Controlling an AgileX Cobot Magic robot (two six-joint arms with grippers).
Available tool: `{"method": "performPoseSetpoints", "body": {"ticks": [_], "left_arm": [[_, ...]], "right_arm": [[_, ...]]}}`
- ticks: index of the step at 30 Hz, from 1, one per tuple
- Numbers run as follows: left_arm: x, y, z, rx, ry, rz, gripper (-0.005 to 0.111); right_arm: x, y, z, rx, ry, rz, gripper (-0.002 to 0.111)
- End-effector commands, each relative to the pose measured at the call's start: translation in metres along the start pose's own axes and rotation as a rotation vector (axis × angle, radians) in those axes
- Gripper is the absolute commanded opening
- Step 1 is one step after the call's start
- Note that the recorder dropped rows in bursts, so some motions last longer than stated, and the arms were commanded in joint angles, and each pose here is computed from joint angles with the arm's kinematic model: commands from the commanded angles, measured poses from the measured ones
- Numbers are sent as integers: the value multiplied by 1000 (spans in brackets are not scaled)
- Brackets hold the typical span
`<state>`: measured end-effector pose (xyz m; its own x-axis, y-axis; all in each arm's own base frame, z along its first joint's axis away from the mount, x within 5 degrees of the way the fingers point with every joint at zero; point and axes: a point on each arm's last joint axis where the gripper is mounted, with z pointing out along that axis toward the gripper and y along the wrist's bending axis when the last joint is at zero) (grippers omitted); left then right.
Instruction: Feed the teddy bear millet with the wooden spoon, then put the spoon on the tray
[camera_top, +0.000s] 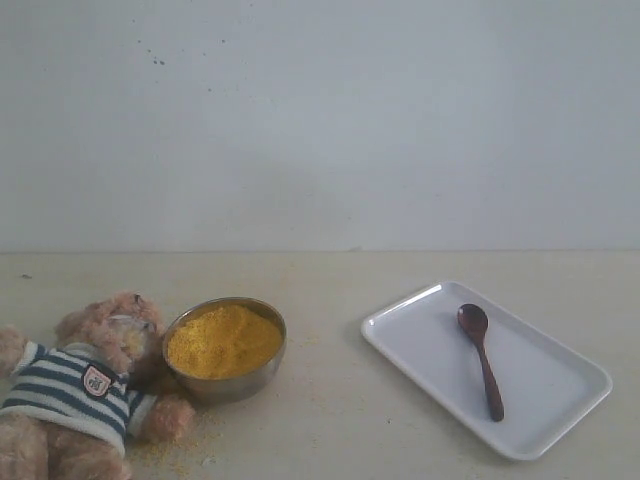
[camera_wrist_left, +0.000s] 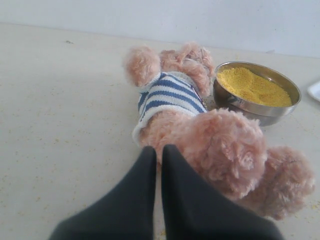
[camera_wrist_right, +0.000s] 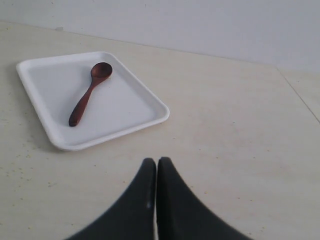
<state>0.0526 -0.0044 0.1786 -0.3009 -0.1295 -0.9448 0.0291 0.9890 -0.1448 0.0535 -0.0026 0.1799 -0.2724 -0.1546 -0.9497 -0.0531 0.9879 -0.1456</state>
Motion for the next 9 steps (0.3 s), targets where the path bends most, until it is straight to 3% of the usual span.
{"method": "performPoseSetpoints", "body": {"ticks": [1, 9], "left_arm": [[-2, 0, 0, -2, -21, 5, 4], [-2, 0, 0, -2, -21, 5, 4]], "right_arm": [[-1, 0, -1, 3, -15, 1, 0], [-1, 0, -1, 3, -15, 7, 0]]}}
